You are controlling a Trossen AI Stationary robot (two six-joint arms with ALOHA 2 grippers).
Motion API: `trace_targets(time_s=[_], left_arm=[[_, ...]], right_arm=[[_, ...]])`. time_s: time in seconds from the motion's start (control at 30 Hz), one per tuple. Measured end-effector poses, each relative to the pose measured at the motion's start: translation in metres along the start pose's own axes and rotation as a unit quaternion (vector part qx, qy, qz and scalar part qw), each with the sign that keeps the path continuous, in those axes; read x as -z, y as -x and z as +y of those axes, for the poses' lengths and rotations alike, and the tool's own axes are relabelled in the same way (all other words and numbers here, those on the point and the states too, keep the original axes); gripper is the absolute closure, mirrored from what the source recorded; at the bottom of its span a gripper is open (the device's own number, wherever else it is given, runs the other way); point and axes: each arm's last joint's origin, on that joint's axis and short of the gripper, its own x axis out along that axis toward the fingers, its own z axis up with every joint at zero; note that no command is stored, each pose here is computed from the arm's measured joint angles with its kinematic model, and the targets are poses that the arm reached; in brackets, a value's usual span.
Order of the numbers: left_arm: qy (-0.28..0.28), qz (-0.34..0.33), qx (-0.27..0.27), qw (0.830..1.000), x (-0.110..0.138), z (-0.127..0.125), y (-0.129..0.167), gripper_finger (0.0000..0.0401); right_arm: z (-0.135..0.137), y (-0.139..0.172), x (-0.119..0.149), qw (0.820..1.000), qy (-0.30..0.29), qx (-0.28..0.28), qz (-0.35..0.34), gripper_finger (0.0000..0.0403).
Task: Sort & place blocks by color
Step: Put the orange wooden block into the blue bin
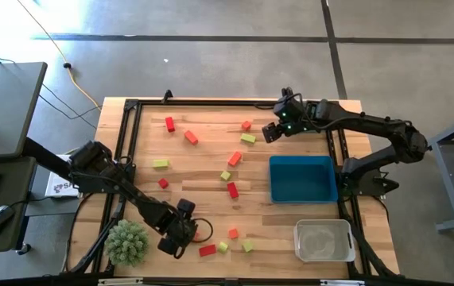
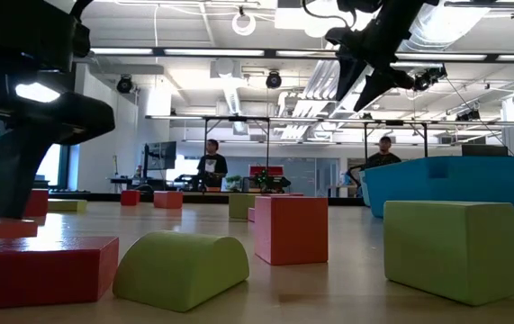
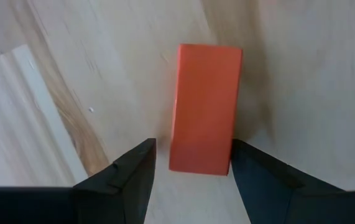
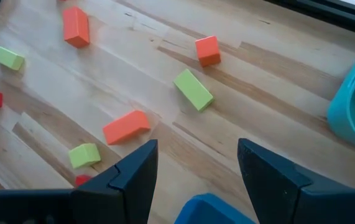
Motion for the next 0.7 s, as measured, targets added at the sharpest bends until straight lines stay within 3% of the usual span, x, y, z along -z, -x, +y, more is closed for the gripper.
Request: trace_targets(time_s=[0.13,0.37,0.7], left_arm=[[-0.001,0.001,0.000,1.000,0.000,0.000,-0.001,0.0222],[-0.002,-0.004,0.001,1.000,-0.001,0.000,-0.001,0.0304],[0.012,-0.013,-0.008,1.000,-0.007,0.016,0.000,0.0304]], right_arm=[[0.001,0.000,0.002,1.000,0.004,-0.001,0.003,0.0194],[0.001,0.000,0.002,1.000,0.004,0.001,0.004,0.0194],[0.002,0.000,0.002,1.000,0.012,-0.009,0.012,0.0194]])
